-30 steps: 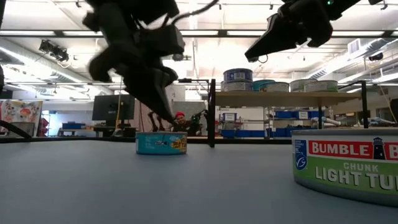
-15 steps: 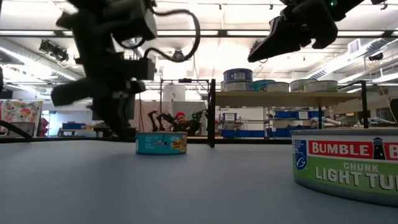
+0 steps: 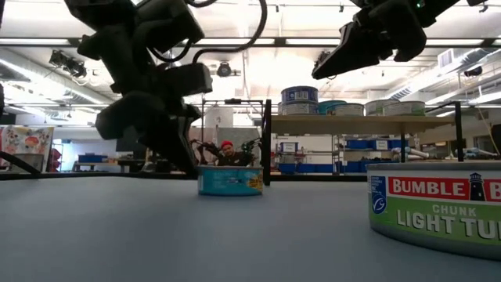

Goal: Stack canned seafood by type on shelf
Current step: Stack the light blue tuna can on top of the light blue tuna can on the shelf

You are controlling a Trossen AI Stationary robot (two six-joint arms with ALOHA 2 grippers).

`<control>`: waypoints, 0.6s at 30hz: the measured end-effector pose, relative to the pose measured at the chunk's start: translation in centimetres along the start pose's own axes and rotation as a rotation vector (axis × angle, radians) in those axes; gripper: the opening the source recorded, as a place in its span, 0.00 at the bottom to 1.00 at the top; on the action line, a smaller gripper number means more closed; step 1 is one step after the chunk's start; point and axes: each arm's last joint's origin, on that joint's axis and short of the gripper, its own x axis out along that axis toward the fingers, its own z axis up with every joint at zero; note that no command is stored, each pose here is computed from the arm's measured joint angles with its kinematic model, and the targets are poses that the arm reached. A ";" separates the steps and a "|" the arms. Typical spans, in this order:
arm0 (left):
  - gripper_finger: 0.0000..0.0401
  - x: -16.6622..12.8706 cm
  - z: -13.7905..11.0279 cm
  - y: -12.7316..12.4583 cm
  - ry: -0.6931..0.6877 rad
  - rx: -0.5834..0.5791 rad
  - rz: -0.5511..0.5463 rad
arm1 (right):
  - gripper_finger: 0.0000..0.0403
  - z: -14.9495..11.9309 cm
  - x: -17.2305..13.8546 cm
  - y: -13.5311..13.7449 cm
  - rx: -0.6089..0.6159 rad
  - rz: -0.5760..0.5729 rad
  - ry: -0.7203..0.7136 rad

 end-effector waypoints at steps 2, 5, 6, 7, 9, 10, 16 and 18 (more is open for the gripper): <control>0.00 0.0 0.2 0.0 -0.019 -0.004 -0.016 | 0.01 0.0 0.0 0.0 0.025 0.015 0.000; 0.00 0.0 0.4 -0.2 -0.037 -0.007 -0.026 | 0.01 0.0 0.0 0.3 0.063 0.093 -0.002; 0.00 -0.1 0.4 -0.3 -0.046 -0.007 -0.027 | 0.01 0.0 0.0 0.4 0.078 0.123 -0.003; 0.00 -0.1 0.5 -0.3 -0.050 -0.007 -0.029 | 0.01 0.0 0.0 0.5 0.091 0.149 -0.002; 0.00 -0.1 0.7 -0.5 -0.073 -0.011 -0.042 | 0.01 0.0 0.2 0.7 0.122 0.189 0.001; 0.00 -0.1 0.9 -0.6 -0.097 -0.015 -0.060 | 0.01 -0.1 0.4 0.9 0.133 0.204 0.004; 0.00 0.2 0.8 -1.0 -0.250 -0.004 -0.119 | 0.01 -0.2 2.3 2.5 0.125 0.269 -0.017; 0.00 0.5 0.2 -0.7 -0.278 -0.016 -0.122 | 0.01 -0.5 3.0 3.2 0.106 0.278 -0.012</control>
